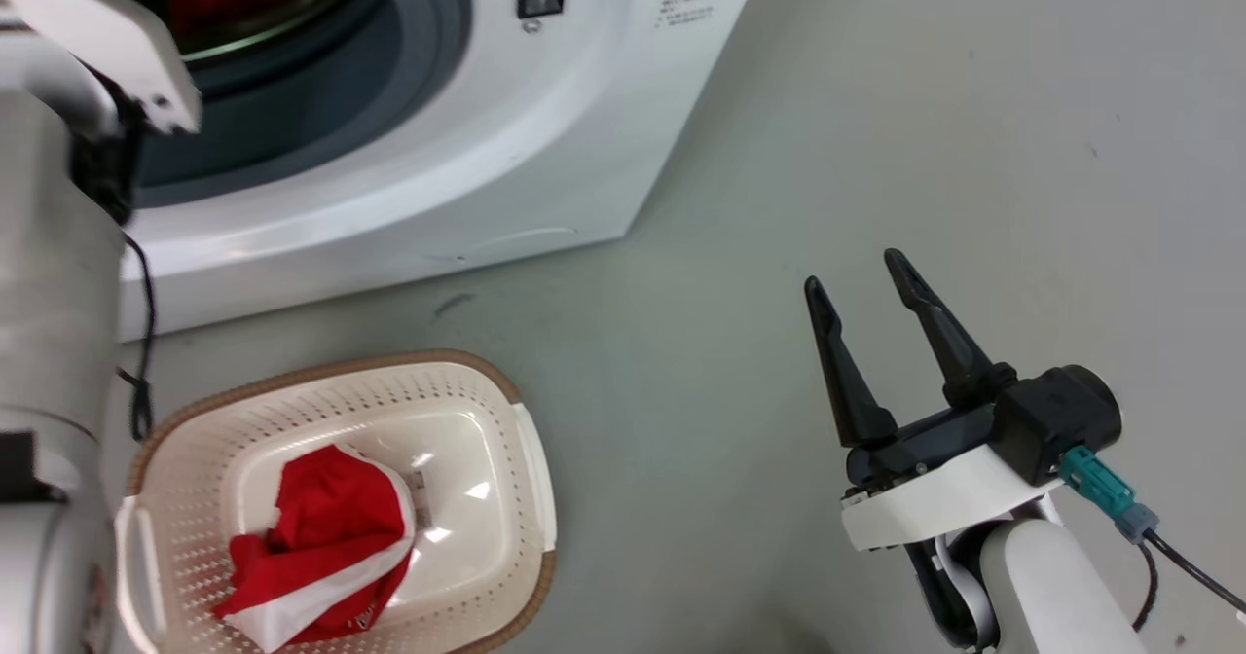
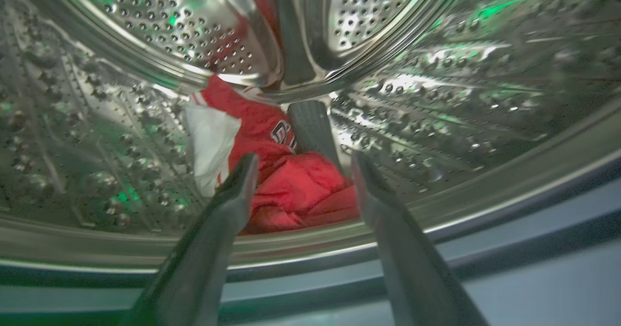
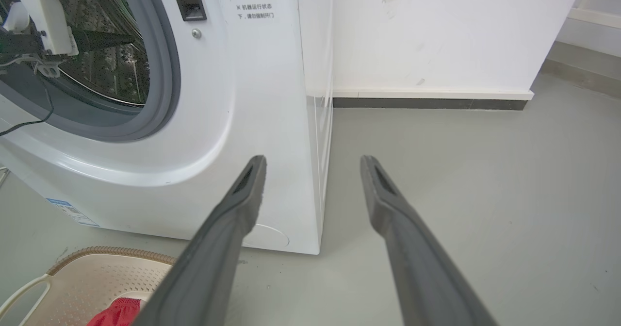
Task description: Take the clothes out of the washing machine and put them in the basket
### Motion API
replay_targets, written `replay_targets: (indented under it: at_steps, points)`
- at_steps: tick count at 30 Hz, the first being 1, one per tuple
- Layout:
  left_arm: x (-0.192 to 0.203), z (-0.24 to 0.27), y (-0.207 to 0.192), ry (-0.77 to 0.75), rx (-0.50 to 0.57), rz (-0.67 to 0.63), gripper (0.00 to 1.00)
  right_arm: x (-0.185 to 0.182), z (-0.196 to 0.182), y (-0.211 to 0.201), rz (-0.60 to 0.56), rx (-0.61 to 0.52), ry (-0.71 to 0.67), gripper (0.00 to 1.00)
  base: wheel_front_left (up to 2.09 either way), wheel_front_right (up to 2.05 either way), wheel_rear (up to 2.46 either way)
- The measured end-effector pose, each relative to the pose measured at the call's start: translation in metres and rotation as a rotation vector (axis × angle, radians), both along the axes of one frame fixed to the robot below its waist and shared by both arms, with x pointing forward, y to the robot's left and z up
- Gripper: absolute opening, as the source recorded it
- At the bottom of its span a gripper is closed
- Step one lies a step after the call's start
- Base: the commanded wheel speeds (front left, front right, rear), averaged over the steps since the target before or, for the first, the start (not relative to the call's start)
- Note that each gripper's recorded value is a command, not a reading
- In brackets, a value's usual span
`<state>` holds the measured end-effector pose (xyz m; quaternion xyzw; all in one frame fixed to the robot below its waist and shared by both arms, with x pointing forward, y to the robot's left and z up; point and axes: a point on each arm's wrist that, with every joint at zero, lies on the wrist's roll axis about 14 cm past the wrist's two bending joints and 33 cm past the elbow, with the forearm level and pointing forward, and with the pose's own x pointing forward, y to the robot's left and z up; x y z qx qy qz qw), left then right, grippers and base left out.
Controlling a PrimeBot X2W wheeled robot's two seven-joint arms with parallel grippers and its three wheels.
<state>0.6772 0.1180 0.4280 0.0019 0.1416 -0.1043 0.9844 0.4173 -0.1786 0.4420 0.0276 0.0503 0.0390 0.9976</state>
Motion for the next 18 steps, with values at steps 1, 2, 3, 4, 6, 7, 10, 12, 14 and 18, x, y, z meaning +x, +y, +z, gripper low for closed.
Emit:
replay_targets:
  at_steps: [1,2,3,4,6,7,10,12,14,18]
  points:
    - [0.004,-0.004,0.000,0.024,0.008,0.000,1.00,0.000,-0.002,0.000,-0.001,0.003,0.007,1.00,0.00,0.00,0.00]
    - [0.009,-0.009,0.000,0.047,0.015,0.000,1.00,-0.001,-0.006,0.000,-0.003,0.007,0.017,1.00,0.00,0.00,0.00]
    - [0.013,-0.014,0.000,0.075,0.022,-0.001,1.00,-0.001,-0.009,0.000,-0.004,0.009,0.028,1.00,0.00,0.00,0.00]
    - [0.019,-0.018,0.000,0.095,0.025,0.000,1.00,-0.002,-0.013,-0.001,-0.009,0.012,0.039,1.00,0.00,0.00,0.00]
    - [0.029,-0.027,0.001,0.143,0.035,0.004,1.00,-0.004,-0.022,-0.003,-0.016,0.017,0.065,1.00,0.00,0.00,0.00]
    - [0.033,-0.033,0.002,0.170,0.043,0.007,1.00,-0.004,-0.026,-0.003,-0.020,0.021,0.076,1.00,0.00,0.00,0.00]
    - [0.045,-0.052,0.005,0.250,0.063,0.018,1.00,-0.007,-0.039,-0.005,-0.029,0.032,0.116,1.00,0.00,0.00,0.00]
    - [0.052,-0.064,0.003,0.296,0.061,0.023,1.00,-0.010,-0.049,-0.005,-0.036,0.038,0.146,1.00,0.00,0.00,0.00]
    - [0.058,-0.078,-0.002,0.345,0.057,0.020,1.00,-0.012,-0.058,-0.006,-0.041,0.042,0.172,1.00,0.00,0.00,0.00]
    - [0.065,-0.106,-0.010,0.449,0.058,0.015,1.00,-0.017,-0.073,-0.007,-0.052,0.052,0.221,1.00,0.00,0.00,0.00]
